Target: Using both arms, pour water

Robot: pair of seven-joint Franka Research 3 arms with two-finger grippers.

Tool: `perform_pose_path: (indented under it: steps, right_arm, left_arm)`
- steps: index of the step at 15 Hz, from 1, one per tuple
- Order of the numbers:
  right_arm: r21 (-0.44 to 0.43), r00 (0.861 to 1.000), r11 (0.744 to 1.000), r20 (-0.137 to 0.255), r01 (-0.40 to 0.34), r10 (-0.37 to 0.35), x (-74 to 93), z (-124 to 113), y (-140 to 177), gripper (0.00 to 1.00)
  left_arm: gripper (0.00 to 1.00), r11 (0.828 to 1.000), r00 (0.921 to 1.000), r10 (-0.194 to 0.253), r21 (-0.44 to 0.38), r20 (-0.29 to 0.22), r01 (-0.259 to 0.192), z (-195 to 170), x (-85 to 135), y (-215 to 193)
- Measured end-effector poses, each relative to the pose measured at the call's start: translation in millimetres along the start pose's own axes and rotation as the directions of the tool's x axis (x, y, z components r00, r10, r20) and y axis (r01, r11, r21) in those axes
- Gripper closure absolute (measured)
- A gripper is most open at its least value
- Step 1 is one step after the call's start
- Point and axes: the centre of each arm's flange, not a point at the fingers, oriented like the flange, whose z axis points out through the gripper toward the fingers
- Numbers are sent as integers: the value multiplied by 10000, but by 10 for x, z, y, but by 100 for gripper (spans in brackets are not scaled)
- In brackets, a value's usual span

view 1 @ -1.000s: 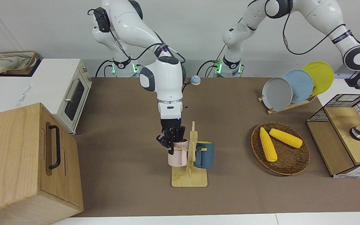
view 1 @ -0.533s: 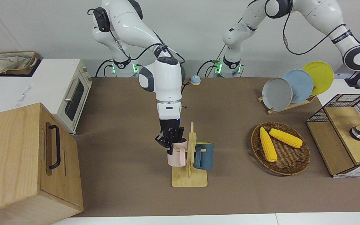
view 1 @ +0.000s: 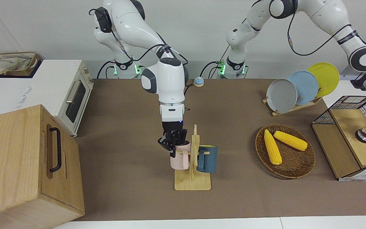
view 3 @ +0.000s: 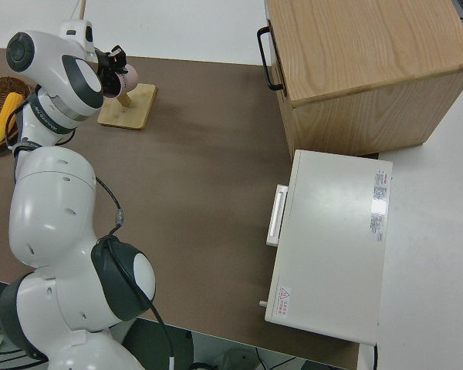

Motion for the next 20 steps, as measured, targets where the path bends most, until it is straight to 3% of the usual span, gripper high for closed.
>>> perform_pose_path:
  steps: [20]
  right_arm:
    - [12,9999,9999,60,-110,110,19,-95,-2,91]
  left_arm:
    - [37,10000,10000,-2,0,0,2,0,0,0]
